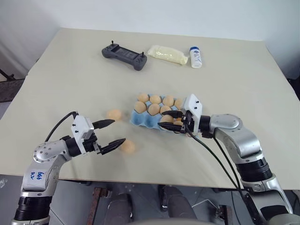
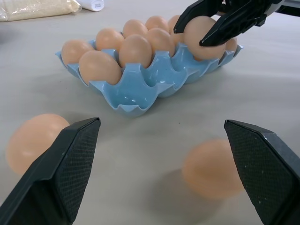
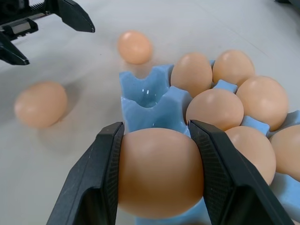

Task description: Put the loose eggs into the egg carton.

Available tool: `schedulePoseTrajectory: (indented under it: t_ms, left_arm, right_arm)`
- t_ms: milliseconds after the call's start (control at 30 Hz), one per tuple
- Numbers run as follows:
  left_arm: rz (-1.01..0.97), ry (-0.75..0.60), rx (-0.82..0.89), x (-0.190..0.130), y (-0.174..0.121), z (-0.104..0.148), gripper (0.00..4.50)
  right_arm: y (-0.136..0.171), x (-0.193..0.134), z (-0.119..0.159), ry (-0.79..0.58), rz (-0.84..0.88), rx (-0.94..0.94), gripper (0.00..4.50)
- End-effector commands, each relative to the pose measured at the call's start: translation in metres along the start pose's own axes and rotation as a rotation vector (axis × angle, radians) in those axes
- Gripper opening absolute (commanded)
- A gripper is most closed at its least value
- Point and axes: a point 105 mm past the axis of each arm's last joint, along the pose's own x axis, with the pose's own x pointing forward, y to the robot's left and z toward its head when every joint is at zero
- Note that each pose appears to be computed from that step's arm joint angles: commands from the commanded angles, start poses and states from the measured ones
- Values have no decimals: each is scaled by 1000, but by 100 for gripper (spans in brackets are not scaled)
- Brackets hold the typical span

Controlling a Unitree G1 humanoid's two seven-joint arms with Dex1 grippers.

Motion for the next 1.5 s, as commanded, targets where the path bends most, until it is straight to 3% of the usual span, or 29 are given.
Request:
schedulePoseTrajectory:
  t_ms: [33, 100, 333, 367, 633, 900, 967, 1300, 1500]
  left_arm:
    - [7, -21, 24, 0, -1, 5, 450]
    - [9, -21, 25, 0, -1, 5, 450]
    - [22, -26, 27, -1, -1, 6, 450]
    - [25, -29, 28, 0, -1, 7, 450]
    - [119, -60, 42, -3, 4, 15, 450]
    - [402, -113, 59, -15, 16, 26, 450]
    - [479, -135, 53, -16, 15, 28, 450]
    - [530, -125, -84, -5, -30, 20, 450]
    - [487, -77, -108, 6, -40, 17, 450]
  right_arm:
    - [-4, 4, 11, -29, -15, -49, 189]
    - [-4, 5, 11, -27, -10, -54, 189]
    - [-2, 3, 15, -43, 15, -49, 432]
    - [-2, 2, 15, -43, 17, -49, 447]
    - [-4, -12, 21, -91, 18, -69, 447]
    - [1, -50, 21, -194, 116, -56, 447]
    - [0, -57, 12, -158, 141, -48, 447]
    - [12, -79, -2, -109, 371, -32, 447]
    - [5, -75, -3, -82, 377, -39, 447]
